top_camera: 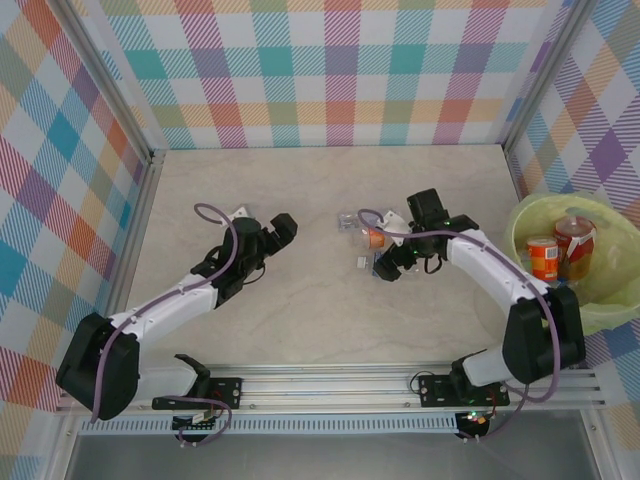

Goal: Put the plastic bottles in the bin

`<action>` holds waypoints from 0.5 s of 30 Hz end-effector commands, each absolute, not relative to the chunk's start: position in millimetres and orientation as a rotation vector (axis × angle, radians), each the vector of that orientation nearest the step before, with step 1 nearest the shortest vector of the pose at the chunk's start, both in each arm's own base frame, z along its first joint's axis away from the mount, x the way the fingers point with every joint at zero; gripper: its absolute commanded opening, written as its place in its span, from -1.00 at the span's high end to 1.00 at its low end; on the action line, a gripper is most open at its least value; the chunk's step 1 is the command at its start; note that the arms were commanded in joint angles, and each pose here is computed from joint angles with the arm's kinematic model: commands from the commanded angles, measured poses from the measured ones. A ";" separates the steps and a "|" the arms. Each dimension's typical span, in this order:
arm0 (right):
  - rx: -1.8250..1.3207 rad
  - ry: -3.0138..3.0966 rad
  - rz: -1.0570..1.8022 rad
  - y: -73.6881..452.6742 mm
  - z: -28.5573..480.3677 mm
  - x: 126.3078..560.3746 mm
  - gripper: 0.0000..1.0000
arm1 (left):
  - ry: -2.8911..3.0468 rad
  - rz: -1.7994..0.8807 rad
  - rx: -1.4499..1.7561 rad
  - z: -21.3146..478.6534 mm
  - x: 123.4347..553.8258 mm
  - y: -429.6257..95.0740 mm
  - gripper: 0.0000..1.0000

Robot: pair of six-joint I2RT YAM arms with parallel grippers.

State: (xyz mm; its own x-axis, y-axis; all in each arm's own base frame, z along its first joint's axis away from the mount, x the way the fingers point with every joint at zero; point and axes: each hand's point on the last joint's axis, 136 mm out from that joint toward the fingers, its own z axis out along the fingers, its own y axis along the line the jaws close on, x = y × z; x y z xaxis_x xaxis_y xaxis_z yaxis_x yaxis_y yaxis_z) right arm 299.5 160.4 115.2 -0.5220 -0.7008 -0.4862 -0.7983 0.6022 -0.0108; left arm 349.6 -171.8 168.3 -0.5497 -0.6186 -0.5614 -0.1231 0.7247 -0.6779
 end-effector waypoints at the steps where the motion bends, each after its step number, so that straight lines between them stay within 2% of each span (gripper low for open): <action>1: -1.307 2.335 0.215 162.4 113.6 312.6 -0.99 | 2.088 -0.690 -0.546 166.0 343.4 -159.4 -1.00; 9: -1.479 2.404 0.291 171.7 76.2 300.9 -0.99 | 2.069 -0.680 -0.544 169.0 340.7 -152.5 -1.00; 15: -1.557 2.450 0.118 160.8 44.0 311.3 -1.00 | 2.083 -0.689 -0.532 166.8 341.9 -155.8 -1.00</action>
